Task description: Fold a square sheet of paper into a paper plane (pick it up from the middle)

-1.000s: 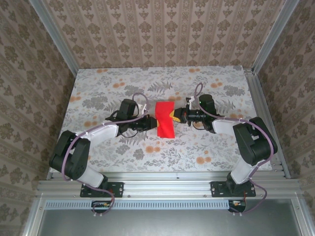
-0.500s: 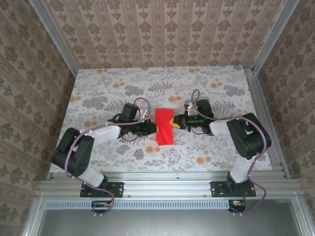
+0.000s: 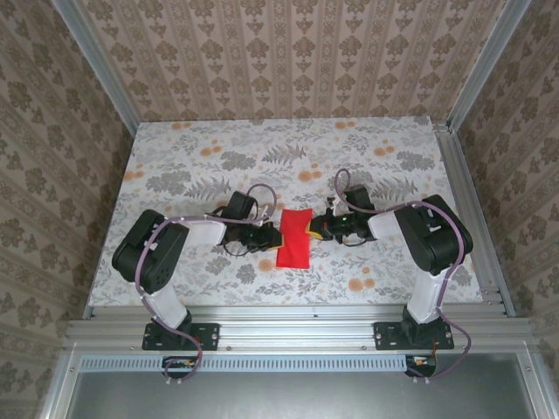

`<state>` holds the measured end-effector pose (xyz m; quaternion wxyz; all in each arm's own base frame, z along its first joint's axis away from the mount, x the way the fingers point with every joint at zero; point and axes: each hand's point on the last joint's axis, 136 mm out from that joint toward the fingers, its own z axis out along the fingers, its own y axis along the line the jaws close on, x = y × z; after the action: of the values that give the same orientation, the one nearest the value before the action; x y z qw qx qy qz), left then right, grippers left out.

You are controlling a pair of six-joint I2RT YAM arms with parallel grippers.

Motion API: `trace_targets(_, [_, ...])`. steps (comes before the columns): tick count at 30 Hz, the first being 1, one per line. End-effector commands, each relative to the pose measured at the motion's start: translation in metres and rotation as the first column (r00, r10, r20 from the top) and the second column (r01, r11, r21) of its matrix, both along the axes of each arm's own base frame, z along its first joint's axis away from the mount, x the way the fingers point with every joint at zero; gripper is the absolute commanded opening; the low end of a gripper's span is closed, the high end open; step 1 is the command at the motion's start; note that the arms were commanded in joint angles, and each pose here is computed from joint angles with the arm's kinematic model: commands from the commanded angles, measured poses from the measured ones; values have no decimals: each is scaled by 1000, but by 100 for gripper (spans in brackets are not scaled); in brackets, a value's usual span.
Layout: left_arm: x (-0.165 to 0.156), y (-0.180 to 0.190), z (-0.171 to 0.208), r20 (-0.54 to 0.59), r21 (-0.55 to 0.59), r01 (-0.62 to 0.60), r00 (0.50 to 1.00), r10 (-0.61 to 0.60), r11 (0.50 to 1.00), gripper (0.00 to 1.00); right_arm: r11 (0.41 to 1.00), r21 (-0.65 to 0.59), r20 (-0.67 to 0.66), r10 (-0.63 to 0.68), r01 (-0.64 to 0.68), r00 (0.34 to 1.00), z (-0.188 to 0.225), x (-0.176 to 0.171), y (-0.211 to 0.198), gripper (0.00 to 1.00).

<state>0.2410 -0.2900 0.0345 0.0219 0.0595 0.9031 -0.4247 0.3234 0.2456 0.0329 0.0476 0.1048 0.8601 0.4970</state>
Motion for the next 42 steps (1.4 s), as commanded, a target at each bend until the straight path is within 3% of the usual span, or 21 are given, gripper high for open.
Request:
trace_targets(1, [9,-7,4,23,-9,-2,1000,2,1000,10,994,-100,16,34,-33,999,-8,-2,-6,14])
trace_targets(10, [11,-3,-2,21,27,-32,999,32,999,10,947,-315,23,79,-68,997,2,-9,-32,38])
trace_targets(15, [12,-4,-2,19,23,-51,999,51,998,10,908,-413,71,111,-72,991,22,-10,-46,43])
trace_targets(19, [14,-7,1,16,9,-63,998,62,998,10,905,-414,165,180,-98,970,41,-17,-37,44])
trace_targets(27, [17,-10,4,-11,-9,-105,994,104,994,11,902,-408,387,312,-143,868,63,-42,-5,46])
trace_targets(35, [19,-16,8,-86,-45,-131,988,127,990,11,832,-542,529,448,-119,720,64,-60,8,52])
trace_targets(42, [18,-18,15,-119,-60,-120,987,113,991,11,752,-653,564,560,-87,606,52,-70,19,54])
